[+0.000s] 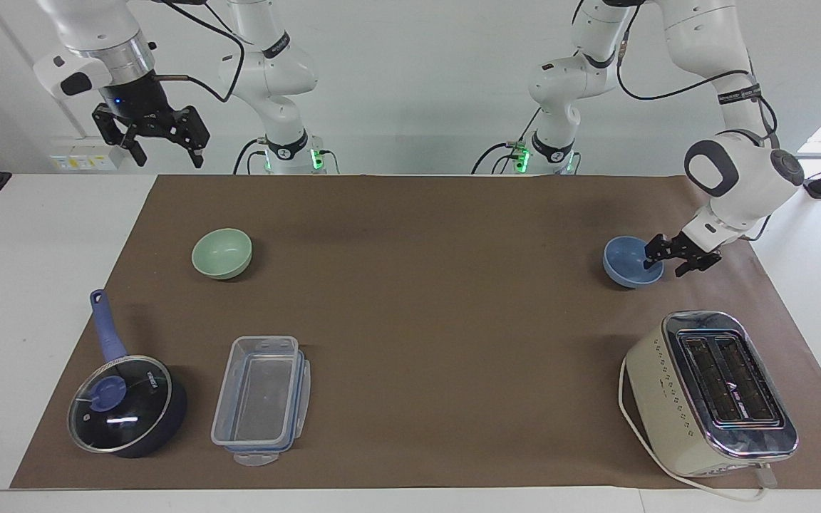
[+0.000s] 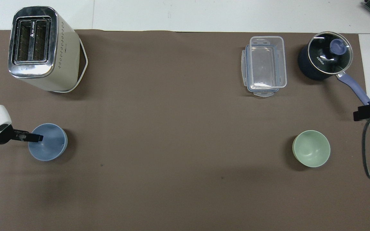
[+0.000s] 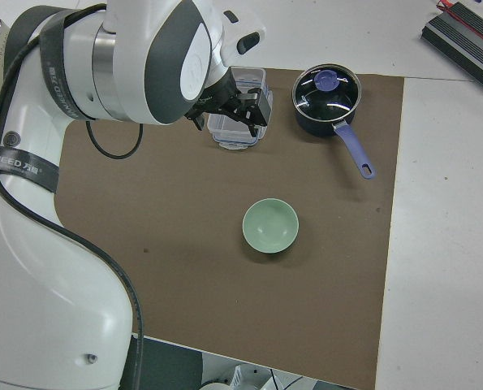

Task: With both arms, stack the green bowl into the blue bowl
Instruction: 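Reach the left gripper to the blue bowl rim and grasp it, then slide the blue bowl with the left gripper toward the table center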

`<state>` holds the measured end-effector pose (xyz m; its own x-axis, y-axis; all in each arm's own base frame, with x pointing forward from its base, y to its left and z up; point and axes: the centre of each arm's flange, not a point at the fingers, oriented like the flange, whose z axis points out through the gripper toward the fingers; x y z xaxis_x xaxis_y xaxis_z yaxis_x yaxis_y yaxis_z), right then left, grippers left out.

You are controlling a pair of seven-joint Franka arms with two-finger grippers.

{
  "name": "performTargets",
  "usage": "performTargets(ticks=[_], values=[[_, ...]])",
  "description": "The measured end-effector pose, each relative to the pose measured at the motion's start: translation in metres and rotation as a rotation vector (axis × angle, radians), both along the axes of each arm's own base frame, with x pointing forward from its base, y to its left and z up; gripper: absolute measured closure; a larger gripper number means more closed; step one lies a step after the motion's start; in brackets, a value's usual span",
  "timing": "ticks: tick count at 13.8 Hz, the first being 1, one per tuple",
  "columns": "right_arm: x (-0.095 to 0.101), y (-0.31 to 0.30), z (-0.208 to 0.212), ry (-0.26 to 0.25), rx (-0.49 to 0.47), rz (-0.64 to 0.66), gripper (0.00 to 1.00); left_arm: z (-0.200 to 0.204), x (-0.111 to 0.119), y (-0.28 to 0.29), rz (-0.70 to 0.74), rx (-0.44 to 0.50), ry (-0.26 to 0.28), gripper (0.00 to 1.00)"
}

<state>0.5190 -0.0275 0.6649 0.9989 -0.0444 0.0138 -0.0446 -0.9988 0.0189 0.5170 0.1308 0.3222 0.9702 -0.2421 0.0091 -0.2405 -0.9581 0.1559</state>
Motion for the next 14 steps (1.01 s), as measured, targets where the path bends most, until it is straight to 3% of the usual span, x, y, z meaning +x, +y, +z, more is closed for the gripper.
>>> performTargets(ticks=[2, 3, 8, 14], values=[[0.0, 0.0, 0.0, 0.0, 0.0, 0.0, 0.0, -0.004, -0.001, 0.0, 0.006, -0.005, 0.003, 0.22], [0.0, 0.0, 0.0, 0.0, 0.0, 0.0, 0.0, -0.005, -0.001, 0.001, 0.009, -0.006, 0.003, 0.3], [0.0, 0.0, 0.0, 0.0, 0.0, 0.0, 0.0, -0.001, -0.003, 0.001, 0.009, -0.014, 0.005, 0.93], [0.0, 0.0, 0.0, 0.0, 0.0, 0.0, 0.0, 0.047, -0.005, -0.029, -0.013, -0.024, -0.024, 0.95]])
